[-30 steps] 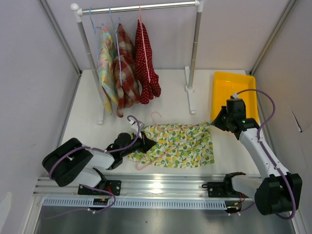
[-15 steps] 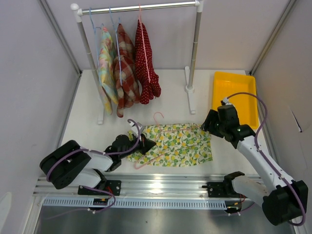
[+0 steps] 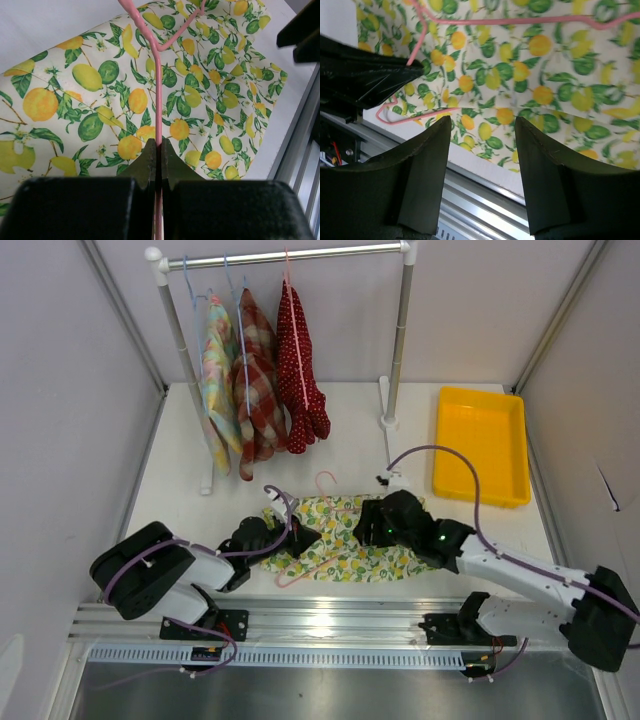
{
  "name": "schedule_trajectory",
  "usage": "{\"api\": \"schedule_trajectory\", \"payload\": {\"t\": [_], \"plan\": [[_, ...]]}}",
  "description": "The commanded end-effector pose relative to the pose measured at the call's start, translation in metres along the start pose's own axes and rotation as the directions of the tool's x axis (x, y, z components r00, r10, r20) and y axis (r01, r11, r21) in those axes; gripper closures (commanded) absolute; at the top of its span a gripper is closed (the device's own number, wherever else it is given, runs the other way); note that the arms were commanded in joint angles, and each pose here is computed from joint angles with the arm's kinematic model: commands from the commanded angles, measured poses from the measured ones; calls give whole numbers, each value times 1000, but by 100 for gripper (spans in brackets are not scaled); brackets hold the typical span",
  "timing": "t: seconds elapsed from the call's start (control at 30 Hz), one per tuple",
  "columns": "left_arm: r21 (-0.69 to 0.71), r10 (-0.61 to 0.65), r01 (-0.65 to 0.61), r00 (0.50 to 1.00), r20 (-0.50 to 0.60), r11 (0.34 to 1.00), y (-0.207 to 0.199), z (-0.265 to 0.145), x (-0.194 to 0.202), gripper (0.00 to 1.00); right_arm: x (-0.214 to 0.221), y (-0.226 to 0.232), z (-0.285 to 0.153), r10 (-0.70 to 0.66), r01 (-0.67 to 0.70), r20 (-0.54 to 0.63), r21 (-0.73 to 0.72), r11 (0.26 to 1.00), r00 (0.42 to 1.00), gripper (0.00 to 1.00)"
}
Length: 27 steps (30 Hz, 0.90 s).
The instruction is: Place the skirt on the hanger
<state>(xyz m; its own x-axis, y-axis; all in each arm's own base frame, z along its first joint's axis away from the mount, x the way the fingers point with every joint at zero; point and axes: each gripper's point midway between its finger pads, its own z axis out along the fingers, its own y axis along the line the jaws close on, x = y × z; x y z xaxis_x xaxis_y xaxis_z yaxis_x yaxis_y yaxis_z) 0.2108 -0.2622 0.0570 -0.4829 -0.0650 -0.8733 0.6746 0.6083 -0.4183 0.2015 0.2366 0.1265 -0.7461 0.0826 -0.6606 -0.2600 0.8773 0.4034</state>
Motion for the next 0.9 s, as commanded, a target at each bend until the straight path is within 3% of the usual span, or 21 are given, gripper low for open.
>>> {"api": "schedule_trajectory", "payload": {"t": [0.0, 0.17, 0.4, 0.87], "plan": [[29, 37, -37, 999, 25, 999, -6, 4, -8, 100, -13, 42, 19, -30, 38, 94, -86, 996, 995, 41], [9, 30, -30, 999, 23, 1000, -2, 3, -5, 100, 25, 97, 47, -151, 157, 47, -147, 977, 987, 42], [-17, 36, -36, 999, 12, 999, 3, 8, -8, 100, 63, 136, 81, -245, 243, 9, -166, 956, 970, 43], [-108, 8, -7, 1000, 7, 994, 20, 12, -13, 100, 96, 144, 92, -302, 295, -26, -152, 943, 953, 43]]}}
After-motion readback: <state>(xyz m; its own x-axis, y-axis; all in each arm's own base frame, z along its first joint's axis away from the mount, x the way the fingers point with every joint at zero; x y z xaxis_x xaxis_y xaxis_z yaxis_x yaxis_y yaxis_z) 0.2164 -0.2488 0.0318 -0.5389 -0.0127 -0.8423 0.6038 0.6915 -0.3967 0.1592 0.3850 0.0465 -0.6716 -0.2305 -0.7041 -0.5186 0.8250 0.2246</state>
